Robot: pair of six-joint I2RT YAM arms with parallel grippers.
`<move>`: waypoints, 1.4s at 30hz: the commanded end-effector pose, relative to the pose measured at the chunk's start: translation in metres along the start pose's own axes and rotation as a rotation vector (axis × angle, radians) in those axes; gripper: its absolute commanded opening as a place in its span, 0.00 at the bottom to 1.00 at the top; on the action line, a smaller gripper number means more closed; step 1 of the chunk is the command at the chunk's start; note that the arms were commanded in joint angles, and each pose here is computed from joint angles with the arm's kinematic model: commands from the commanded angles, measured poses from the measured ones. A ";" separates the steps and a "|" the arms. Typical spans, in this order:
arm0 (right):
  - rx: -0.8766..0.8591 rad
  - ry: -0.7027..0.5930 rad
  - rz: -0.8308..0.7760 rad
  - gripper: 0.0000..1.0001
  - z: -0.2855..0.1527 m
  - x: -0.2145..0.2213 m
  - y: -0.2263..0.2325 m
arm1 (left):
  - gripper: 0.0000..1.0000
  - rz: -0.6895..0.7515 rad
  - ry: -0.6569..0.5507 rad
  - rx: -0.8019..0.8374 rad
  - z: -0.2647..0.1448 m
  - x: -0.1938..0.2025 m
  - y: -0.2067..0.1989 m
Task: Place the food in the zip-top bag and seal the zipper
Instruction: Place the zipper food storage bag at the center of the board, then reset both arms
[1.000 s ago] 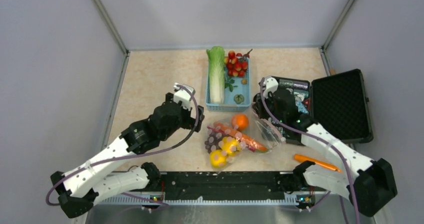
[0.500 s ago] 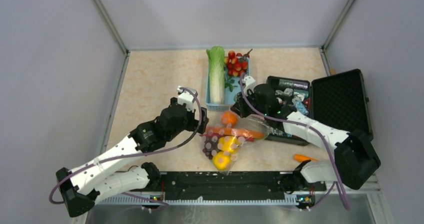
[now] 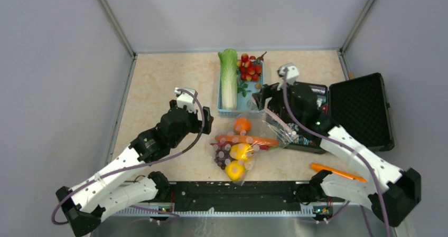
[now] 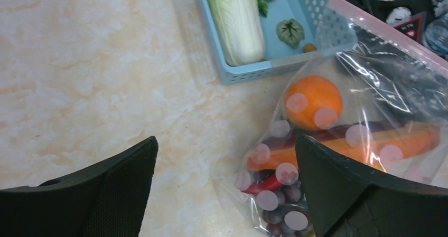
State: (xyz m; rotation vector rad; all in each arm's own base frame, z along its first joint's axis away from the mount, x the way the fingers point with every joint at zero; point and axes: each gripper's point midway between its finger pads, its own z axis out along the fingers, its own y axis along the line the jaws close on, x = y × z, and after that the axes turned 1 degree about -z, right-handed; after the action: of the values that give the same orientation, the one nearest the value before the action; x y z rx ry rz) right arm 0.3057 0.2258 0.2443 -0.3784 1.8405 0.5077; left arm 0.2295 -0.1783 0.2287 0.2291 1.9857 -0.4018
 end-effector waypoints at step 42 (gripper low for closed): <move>0.427 -0.100 0.334 0.92 -0.111 0.045 -0.112 | 0.99 -0.559 -0.165 -0.489 -0.013 -0.031 0.159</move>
State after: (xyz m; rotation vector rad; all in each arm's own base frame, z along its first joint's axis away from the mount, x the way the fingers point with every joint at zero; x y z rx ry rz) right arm 0.2559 0.0715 0.2011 0.2241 1.9100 0.2988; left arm 0.2847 -0.0345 0.2255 -0.5869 1.9505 -0.2720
